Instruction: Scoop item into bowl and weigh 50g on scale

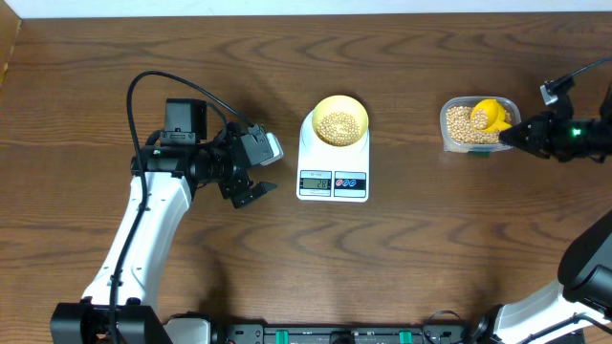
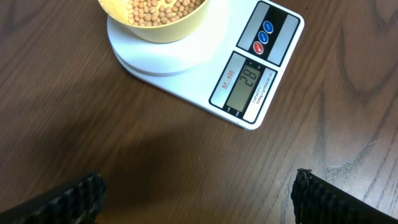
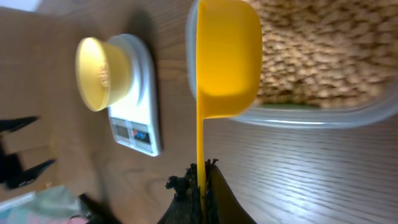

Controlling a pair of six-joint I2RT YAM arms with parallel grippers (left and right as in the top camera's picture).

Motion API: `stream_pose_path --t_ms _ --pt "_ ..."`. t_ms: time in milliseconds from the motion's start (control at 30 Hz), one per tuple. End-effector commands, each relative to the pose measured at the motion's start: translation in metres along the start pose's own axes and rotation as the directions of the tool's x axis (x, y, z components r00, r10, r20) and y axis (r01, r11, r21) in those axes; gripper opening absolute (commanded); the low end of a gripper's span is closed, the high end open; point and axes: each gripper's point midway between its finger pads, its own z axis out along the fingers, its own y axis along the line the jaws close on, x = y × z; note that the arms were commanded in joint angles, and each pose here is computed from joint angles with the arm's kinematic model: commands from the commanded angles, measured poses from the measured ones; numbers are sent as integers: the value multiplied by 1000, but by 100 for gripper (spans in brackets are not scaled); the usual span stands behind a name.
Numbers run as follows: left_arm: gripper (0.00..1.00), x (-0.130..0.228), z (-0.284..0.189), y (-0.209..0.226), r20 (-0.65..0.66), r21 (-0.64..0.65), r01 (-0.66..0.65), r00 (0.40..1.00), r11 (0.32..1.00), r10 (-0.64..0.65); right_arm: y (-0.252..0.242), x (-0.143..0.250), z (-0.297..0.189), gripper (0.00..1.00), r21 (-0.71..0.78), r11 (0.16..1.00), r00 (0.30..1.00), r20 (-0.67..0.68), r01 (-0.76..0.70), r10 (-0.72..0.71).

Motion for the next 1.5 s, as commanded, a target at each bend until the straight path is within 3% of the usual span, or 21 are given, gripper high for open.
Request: stream_pose_path --t_ms 0,333,600,900,1167,1467 --pt "98 -5 -4 -1 18 -3 5 1000 1000 -5 20 -2 -3 1 -127 989 997 41 76 -71" --pt "97 -5 -4 -1 19 -2 5 1000 1000 -5 61 -8 -5 1 -317 939 988 108 136 -106" --pt "98 -5 -4 -1 18 -3 5 1000 1000 -5 107 -2 32 1 -382 917 992 7 117 -123" --pt "98 -5 -4 -1 18 -3 5 1000 1000 -5 158 3 85 1 -377 923 987 -102 74 -121" --pt "98 -5 -4 -1 18 -3 5 1000 1000 -5 196 32 113 1 -397 916 966 -209 59 -153" --pt "97 -5 -4 -1 18 -3 5 1000 1000 -5 192 46 146 1 -204 975 958 -251 90 -141"
